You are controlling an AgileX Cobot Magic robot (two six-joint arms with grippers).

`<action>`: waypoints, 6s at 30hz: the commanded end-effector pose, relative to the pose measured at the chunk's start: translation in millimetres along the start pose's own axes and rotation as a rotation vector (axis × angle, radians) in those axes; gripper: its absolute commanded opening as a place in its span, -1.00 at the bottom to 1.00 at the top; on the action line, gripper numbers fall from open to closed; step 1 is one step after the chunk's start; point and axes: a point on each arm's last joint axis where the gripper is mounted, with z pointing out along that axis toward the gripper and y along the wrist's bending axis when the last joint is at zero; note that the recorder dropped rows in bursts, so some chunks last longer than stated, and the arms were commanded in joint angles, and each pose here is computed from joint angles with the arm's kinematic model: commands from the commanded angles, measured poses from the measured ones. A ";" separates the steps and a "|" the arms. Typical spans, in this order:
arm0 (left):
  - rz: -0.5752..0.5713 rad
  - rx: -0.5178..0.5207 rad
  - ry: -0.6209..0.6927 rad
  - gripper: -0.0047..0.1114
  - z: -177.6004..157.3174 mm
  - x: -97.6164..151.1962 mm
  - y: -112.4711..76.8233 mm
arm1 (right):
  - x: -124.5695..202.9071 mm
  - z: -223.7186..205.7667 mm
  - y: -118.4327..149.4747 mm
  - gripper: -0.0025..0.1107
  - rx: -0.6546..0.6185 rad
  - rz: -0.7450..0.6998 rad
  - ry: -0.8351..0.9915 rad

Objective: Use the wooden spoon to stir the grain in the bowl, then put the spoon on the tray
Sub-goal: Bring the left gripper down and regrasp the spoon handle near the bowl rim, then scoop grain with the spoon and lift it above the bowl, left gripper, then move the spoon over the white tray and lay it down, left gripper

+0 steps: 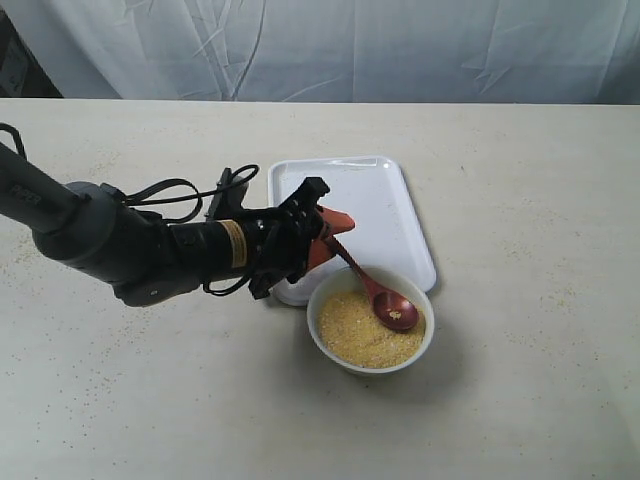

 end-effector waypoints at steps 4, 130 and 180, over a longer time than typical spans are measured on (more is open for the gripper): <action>-0.001 0.072 0.014 -0.11 -0.1 0.8 -7.0 | 0.7 0.1 -0.1 -0.95 0.005 0.001 -0.009; 1.090 0.277 0.012 -0.92 -28.5 33.4 -110.6 | 0.7 0.1 -0.1 -0.95 0.005 0.001 -0.008; 0.384 -0.077 0.054 0.14 34.0 -125.2 -31.4 | 0.6 0.1 -0.1 -0.95 0.005 0.001 -0.010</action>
